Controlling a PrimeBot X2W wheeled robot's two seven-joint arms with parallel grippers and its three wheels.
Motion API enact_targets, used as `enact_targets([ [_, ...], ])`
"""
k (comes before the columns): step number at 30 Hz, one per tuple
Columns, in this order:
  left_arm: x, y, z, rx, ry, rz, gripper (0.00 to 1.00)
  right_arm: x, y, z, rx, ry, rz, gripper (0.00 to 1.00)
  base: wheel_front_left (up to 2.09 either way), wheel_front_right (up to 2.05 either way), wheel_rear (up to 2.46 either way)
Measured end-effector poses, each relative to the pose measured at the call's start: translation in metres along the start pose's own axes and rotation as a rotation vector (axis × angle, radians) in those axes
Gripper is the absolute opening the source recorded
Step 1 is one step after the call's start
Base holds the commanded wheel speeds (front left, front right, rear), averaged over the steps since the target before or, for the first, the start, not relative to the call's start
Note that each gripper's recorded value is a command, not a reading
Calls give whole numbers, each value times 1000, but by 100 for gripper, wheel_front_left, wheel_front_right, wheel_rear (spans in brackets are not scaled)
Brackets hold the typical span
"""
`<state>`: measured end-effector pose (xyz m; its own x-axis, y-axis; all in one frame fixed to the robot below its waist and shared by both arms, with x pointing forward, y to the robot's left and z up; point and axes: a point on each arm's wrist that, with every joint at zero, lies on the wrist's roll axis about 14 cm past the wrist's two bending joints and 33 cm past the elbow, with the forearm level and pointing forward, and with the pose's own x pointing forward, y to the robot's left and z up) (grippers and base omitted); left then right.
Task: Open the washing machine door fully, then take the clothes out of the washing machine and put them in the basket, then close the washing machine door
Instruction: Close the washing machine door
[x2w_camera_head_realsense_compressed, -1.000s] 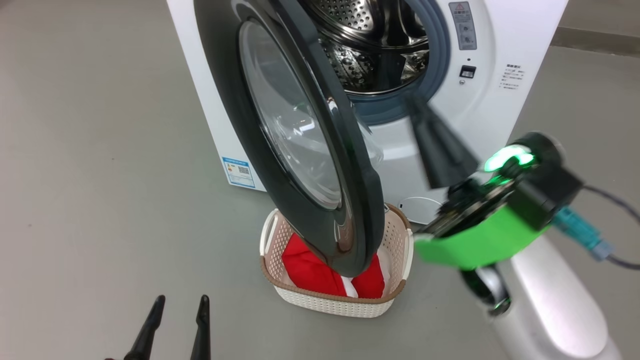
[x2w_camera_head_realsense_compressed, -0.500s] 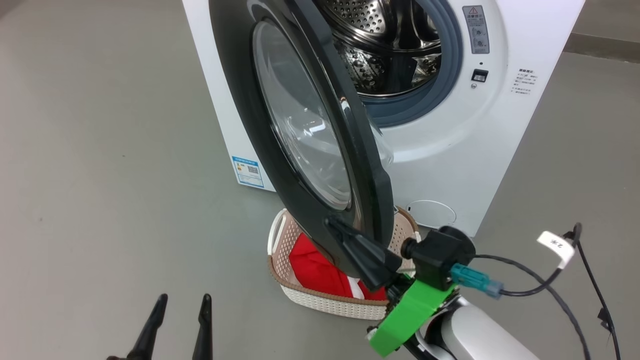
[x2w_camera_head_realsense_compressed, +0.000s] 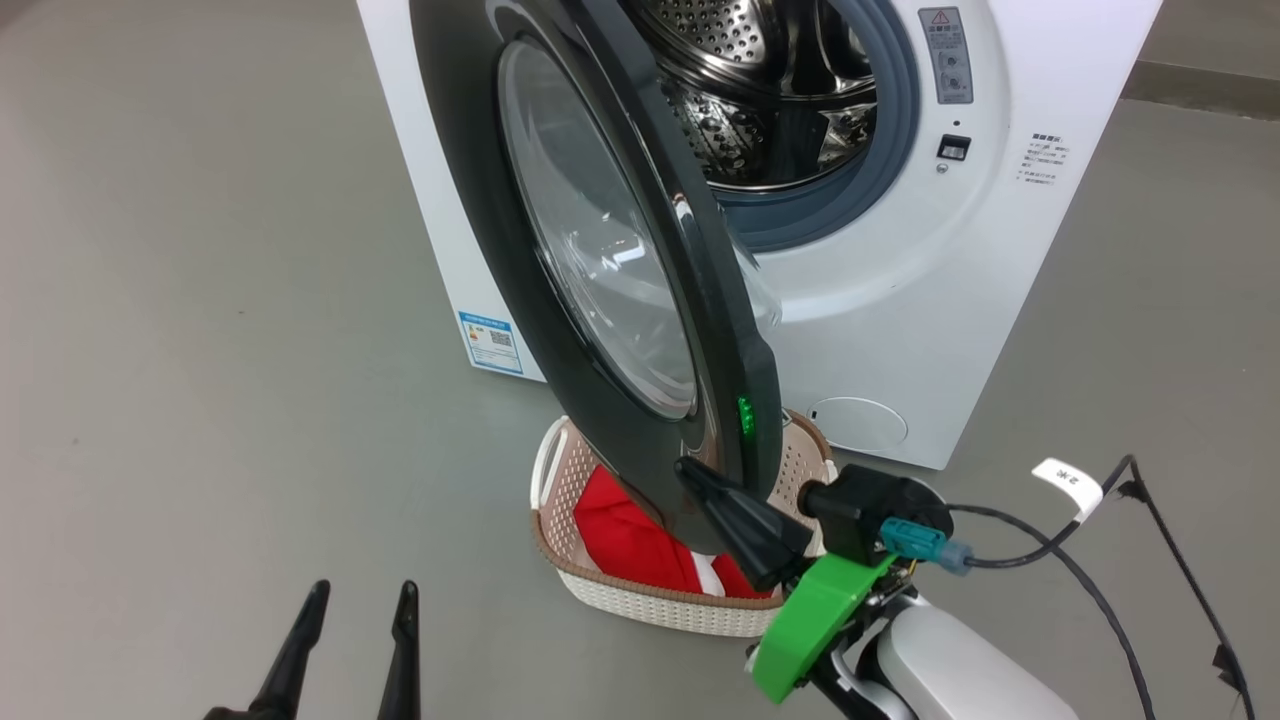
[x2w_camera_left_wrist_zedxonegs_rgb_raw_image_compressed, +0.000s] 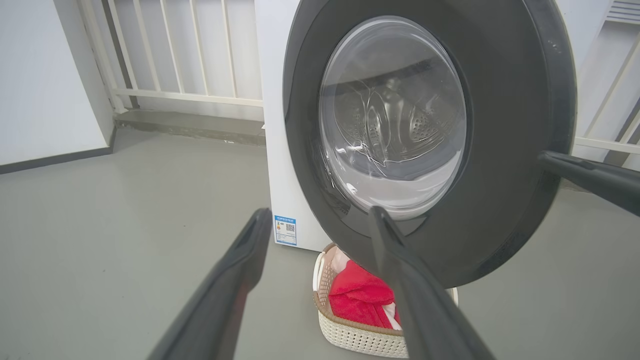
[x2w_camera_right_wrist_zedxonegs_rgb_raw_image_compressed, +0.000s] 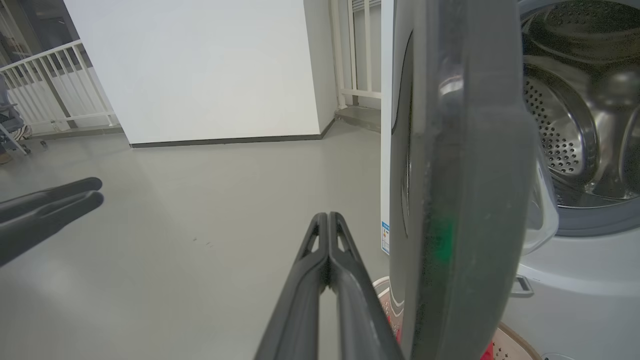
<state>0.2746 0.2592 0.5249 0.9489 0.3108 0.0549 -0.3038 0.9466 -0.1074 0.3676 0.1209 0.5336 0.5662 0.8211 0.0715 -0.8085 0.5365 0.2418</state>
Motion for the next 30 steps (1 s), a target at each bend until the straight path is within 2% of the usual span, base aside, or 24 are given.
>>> enact_targets([
  [18,16,-12,-7,9,23,-35,100,10,-35,0,-6,0,-59,0,0,0,0],
  [30,40,-33,-10,7,12,-81,100,26,-96,22,-47,-40,-173,0,0,0,0],
])
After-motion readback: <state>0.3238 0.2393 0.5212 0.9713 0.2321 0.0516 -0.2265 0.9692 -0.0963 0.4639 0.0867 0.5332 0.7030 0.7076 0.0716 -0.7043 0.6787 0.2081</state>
